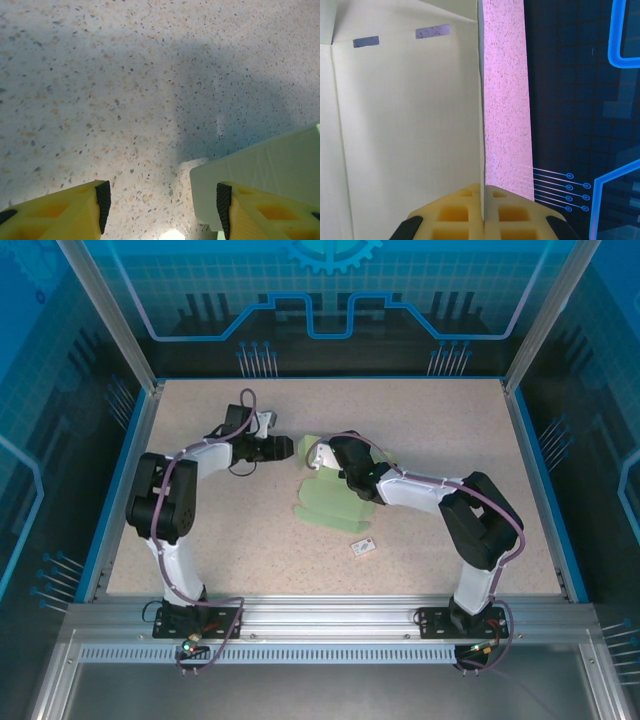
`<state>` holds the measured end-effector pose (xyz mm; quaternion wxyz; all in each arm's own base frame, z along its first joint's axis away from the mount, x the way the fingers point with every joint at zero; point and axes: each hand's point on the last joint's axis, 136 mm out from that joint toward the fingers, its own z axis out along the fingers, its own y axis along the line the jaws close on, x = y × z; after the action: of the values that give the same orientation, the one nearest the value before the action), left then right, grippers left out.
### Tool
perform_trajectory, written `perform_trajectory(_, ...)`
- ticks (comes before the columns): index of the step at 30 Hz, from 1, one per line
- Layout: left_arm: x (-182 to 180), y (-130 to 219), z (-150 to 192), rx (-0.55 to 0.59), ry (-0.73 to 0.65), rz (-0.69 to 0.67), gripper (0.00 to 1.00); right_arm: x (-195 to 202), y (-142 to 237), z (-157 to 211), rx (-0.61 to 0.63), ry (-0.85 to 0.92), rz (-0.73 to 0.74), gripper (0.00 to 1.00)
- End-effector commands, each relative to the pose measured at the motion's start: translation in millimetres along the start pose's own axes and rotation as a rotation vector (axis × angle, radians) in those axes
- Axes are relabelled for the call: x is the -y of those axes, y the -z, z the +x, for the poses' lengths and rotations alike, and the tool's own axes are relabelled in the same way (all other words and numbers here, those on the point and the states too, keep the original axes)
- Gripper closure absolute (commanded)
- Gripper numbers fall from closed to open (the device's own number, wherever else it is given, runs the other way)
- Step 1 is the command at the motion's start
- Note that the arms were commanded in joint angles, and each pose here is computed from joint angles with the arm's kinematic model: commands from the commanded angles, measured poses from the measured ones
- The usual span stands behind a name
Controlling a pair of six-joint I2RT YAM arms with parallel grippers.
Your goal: Fold the paper box
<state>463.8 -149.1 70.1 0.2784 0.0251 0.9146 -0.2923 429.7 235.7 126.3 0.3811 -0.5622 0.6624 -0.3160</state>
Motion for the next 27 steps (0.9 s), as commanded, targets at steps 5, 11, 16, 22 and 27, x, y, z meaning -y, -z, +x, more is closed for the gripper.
perform_trajectory(5,20.4,-15.5,6.6,-0.076,-0.082,0.082,0.39,3.5,-6.2,0.0,-0.003,-0.019,0.010,1.00)
perform_trajectory(11,37.7,-19.1,5.0,-0.074,-0.127,0.180,0.40,6.5,-4.8,1.4,0.010,-0.052,-0.011,1.00)
perform_trajectory(16,54.3,-18.3,4.1,-0.065,-0.184,0.269,0.41,6.8,-3.7,3.7,0.032,-0.084,-0.050,1.00)
perform_trajectory(22,69.4,-18.7,5.4,-0.073,-0.240,0.353,0.43,4.6,-3.6,3.5,0.061,-0.104,-0.093,1.00)
perform_trajectory(27,78.0,-20.1,7.9,-0.080,-0.266,0.403,0.44,4.9,-5.5,4.9,0.064,-0.111,-0.104,1.00)
